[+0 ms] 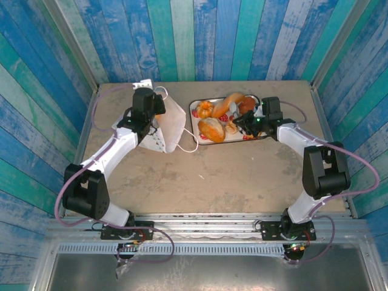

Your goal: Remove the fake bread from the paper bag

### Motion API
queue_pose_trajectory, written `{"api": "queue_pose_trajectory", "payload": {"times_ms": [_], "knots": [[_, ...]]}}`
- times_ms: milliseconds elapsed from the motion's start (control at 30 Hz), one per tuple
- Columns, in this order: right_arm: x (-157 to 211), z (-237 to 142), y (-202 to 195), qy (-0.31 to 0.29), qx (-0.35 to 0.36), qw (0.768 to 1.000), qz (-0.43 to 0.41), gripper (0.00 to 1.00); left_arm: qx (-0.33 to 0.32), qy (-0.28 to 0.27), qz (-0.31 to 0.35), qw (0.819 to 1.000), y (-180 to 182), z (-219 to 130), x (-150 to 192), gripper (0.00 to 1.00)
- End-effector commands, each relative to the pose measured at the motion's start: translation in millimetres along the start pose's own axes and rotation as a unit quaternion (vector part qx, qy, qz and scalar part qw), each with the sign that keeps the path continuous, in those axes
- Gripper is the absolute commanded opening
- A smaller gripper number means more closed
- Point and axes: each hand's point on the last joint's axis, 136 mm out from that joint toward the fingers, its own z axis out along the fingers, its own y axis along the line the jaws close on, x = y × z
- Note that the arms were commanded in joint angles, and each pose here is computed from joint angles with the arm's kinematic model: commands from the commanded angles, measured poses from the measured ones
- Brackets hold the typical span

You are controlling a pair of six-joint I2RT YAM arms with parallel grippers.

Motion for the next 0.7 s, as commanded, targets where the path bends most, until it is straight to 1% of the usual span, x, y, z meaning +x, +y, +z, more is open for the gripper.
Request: {"api": "queue_pose_trajectory", "payload": {"times_ms": [0, 200, 333, 533, 667], "knots": [[-6.8, -7.2, 12.0, -0.021, -0.023, 0.999, -0.022, 0.18, 0.009, -0.016, -0.006, 1.000, -2.1, -7.4, -11.4, 0.00], [-13.5, -9.6, 5.6, -0.045, -0.017, 0.998, -0.033, 0.18, 0.011, -0.016, -0.006, 1.000, -2.5, -8.8, -11.7, 0.00], [-17.7, -7.8, 3.1, -0.054, -0.030, 0.998, -0.021, 0.18, 0.015, -0.016, -0.005, 1.000, -4.1, -9.4, -12.3, 0.00], [-7.1, -4.1, -2.7, -0.032, -0.030, 0.999, 0.006, 0.19, 0.012, -0.022, -0.005, 1.000, -2.7, -13.1, -16.1, 0.00], [1.8, -5.8, 5.4, -0.016, -0.044, 0.999, 0.010, 0.19, 0.014, -0.020, -0.008, 1.000, -3.4, -12.0, -14.7, 0.00]]}}
